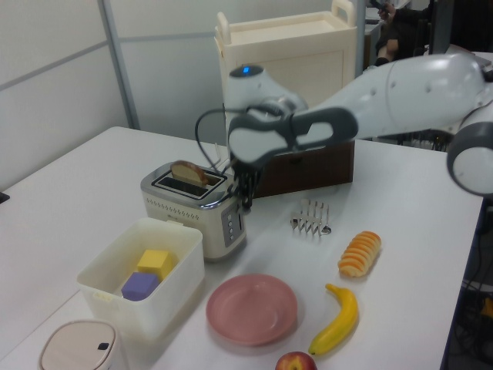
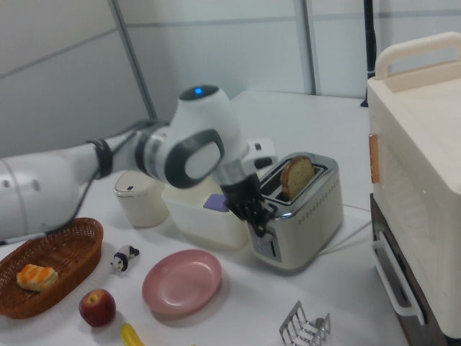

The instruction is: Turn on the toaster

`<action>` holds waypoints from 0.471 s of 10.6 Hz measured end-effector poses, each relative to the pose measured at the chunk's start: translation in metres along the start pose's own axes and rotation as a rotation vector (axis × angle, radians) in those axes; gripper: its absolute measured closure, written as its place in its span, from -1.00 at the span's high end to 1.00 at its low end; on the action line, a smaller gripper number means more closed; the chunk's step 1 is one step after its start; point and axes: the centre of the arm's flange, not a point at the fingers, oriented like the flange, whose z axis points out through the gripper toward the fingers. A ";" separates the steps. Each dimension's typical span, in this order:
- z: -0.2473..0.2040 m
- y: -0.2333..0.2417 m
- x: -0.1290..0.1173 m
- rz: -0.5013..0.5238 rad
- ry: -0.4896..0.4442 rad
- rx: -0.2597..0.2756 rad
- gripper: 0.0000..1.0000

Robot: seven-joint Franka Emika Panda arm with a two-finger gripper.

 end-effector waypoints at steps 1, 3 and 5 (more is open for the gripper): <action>-0.027 0.003 -0.008 -0.010 -0.015 0.009 -0.98; -0.070 0.004 -0.027 -0.025 -0.061 0.030 -0.88; -0.082 -0.009 -0.041 -0.037 -0.140 0.047 -0.26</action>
